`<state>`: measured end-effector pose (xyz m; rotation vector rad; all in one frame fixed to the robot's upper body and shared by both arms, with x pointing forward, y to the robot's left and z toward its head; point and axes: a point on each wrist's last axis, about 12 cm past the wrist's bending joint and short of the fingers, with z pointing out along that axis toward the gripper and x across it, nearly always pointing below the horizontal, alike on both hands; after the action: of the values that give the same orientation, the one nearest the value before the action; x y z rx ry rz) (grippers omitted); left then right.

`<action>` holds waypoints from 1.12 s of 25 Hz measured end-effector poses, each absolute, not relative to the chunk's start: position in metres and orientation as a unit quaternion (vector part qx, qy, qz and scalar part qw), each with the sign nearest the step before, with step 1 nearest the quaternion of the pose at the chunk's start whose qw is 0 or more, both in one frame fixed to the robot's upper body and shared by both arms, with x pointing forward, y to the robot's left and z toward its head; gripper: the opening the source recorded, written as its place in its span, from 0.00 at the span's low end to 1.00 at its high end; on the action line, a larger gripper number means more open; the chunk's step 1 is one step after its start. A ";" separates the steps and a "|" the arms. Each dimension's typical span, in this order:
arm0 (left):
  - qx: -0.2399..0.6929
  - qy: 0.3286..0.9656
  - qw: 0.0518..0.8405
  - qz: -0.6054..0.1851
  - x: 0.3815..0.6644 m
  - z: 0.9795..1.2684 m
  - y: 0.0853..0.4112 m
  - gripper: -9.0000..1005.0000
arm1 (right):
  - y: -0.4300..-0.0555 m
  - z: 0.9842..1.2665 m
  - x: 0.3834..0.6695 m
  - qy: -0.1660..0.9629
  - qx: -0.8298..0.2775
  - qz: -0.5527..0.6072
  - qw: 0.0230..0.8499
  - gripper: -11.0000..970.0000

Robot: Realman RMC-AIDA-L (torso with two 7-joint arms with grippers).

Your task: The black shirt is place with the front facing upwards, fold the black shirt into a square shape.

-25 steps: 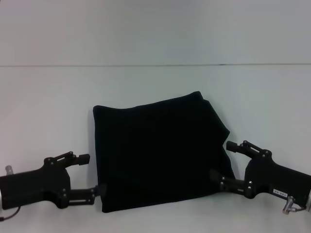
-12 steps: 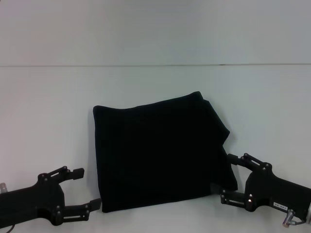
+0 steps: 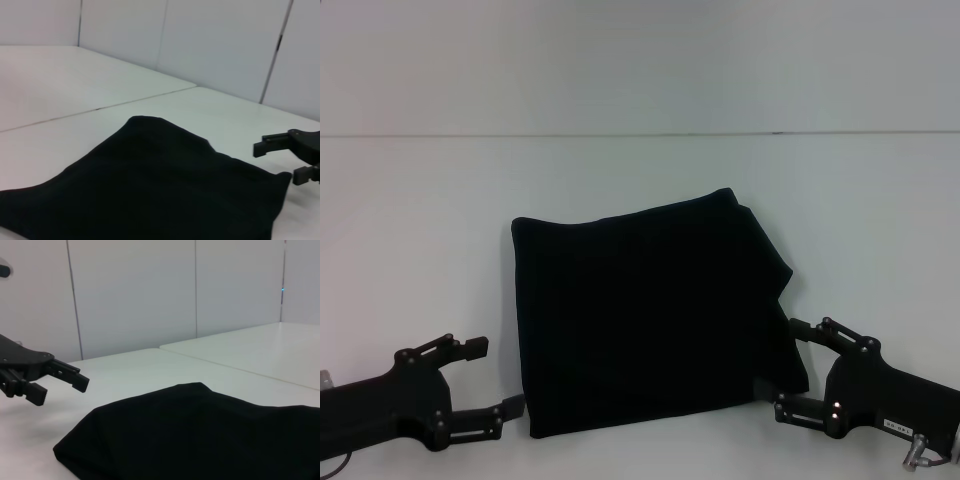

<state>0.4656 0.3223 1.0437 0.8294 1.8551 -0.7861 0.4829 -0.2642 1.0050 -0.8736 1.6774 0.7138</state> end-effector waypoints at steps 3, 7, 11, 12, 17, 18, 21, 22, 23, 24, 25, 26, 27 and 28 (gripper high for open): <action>0.332 0.761 0.459 -0.314 0.469 1.043 0.323 0.95 | -0.265 1.005 0.483 0.703 -0.364 0.298 0.532 0.97; 0.327 0.767 0.459 -0.308 0.471 1.042 0.324 0.95 | -0.266 1.006 0.484 0.702 -0.365 0.295 0.535 0.97; 0.323 0.766 0.462 -0.309 0.473 1.044 0.324 0.95 | -0.267 1.009 0.487 0.700 -0.363 0.293 0.540 0.97; 0.321 0.767 0.461 -0.309 0.474 1.044 0.324 0.95 | -0.267 1.009 0.488 0.700 -0.363 0.293 0.542 0.97; 0.318 0.769 0.461 -0.310 0.476 1.045 0.324 0.95 | -0.268 1.012 0.490 0.696 -0.362 0.293 0.547 0.97; 0.318 0.769 0.461 -0.310 0.476 1.045 0.324 0.95 | -0.268 1.012 0.490 0.696 -0.362 0.293 0.547 0.97; 0.318 0.769 0.461 -0.309 0.476 1.045 0.324 0.95 | -0.267 1.012 0.491 0.695 -0.363 0.293 0.548 0.97; 0.318 0.769 0.461 -0.309 0.476 1.045 0.324 0.95 | -0.267 1.013 0.491 0.695 -0.363 0.293 0.548 0.97; 0.318 0.769 0.461 -0.309 0.476 1.045 0.324 0.95 | -0.267 1.013 0.492 0.694 -0.363 0.293 0.548 0.97; 0.318 0.769 0.461 -0.308 0.477 1.045 0.325 0.95 | -0.267 1.013 0.492 0.694 -0.364 0.293 0.548 0.97; 0.317 0.770 0.461 -0.307 0.477 1.045 0.325 0.95 | -0.267 1.013 0.492 0.694 -0.364 0.293 0.548 0.97; 0.317 0.770 0.461 -0.306 0.477 1.045 0.325 0.95 | -0.266 1.013 0.493 0.693 -0.364 0.293 0.548 0.97; 0.315 0.771 0.461 -0.306 0.477 1.045 0.325 0.95 | -0.266 1.013 0.493 0.693 -0.364 0.293 0.548 0.97; 0.314 0.771 0.461 -0.306 0.477 1.045 0.325 0.95 | -0.266 1.013 0.493 0.693 -0.365 0.293 0.548 0.97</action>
<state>0.4770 0.3252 1.0452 0.7737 1.8984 -0.7532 0.4929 -0.2664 1.0135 -0.8634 1.6416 0.6943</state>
